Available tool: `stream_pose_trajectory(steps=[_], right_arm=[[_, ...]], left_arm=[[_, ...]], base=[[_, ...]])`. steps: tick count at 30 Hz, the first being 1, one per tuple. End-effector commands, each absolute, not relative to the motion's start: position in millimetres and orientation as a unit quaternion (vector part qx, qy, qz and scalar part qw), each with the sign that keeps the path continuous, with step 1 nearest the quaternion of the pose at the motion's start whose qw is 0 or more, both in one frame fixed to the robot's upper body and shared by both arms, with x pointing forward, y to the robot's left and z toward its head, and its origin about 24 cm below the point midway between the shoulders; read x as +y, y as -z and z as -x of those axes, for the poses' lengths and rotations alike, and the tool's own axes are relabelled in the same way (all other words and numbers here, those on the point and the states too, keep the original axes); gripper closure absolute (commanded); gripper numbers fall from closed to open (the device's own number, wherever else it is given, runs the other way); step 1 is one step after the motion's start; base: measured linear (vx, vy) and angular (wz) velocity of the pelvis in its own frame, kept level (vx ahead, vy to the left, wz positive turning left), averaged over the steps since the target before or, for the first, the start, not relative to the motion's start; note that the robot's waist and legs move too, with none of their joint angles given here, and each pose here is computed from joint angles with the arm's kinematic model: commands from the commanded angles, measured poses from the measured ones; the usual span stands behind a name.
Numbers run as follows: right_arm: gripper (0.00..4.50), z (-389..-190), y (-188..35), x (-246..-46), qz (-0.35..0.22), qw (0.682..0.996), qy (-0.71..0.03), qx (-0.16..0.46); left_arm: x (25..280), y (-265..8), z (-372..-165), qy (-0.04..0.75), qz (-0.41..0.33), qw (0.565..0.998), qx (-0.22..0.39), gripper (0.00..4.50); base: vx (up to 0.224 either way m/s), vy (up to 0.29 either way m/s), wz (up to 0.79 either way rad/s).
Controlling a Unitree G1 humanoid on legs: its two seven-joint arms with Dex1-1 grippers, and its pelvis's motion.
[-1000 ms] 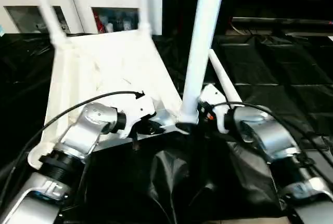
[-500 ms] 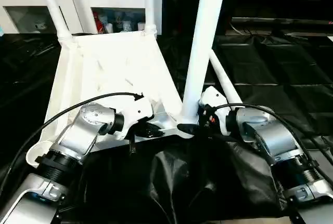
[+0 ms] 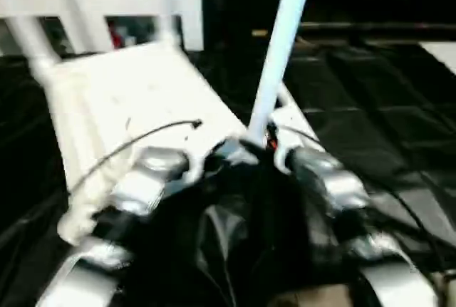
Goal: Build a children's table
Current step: Insert table leg to table base
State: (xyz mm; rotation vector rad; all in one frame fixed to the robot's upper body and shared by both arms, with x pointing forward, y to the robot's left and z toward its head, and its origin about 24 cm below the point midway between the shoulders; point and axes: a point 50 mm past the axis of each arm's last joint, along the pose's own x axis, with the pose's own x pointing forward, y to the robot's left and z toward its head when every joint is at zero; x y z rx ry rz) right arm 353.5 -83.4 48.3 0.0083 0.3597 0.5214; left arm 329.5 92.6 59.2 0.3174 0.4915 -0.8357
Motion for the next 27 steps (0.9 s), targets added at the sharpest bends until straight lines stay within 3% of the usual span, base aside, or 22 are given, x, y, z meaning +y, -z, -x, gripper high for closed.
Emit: stream_pose_trajectory(steps=[1, 3, 5, 9, 15, 17, 22, 27], right_arm=[[1.74, -342.7, -39, -45.6, -0.031, 0.931, -0.305, 0.198], [1.74, -342.8, -37, -38.5, -0.019, 0.931, -0.307, 0.196], [1.18, -343.3, -37, -35.6, -0.021, 0.931, -0.309, 0.193], [0.85, -345.4, -42, -33.5, -0.008, 0.929, -0.323, 0.179], [0.72, -347.1, -51, -42.6, 0.027, 0.925, -0.349, 0.149], [0.72, -345.2, -54, -48.2, 0.035, 0.918, -0.367, 0.144], [0.72, -325.6, -58, -89.2, 0.095, 0.871, -0.460, 0.142], [0.72, -317.0, -64, -108.1, 0.113, 0.851, -0.492, 0.144]], left_arm=[[80, -78, -339, 0.378, -0.152, 0.893, 0.192, 4.50], [75, -75, -338, 0.380, -0.171, 0.890, 0.187, 4.50], [74, -75, -338, 0.380, -0.181, 0.889, 0.182, 4.50], [73, -77, -336, 0.403, -0.175, 0.882, 0.169, 4.50], [76, -77, -327, 0.469, -0.182, 0.852, 0.143, 4.50], [80, -76, -324, 0.485, -0.187, 0.843, 0.141, 4.50], [96, -74, -312, 0.544, -0.191, 0.805, 0.139, 4.50], [106, -74, -306, 0.577, -0.194, 0.782, 0.135, 4.50]], base=[[0.000, 0.000, 0.00], [0.000, 0.000, 0.00], [0.000, 0.000, 0.00], [0.000, 0.000, 0.00], [0.000, 0.000, 0.00], [0.000, 0.000, 0.00], [0.000, 0.000, 0.00], [0.000, 0.000, 0.00]])
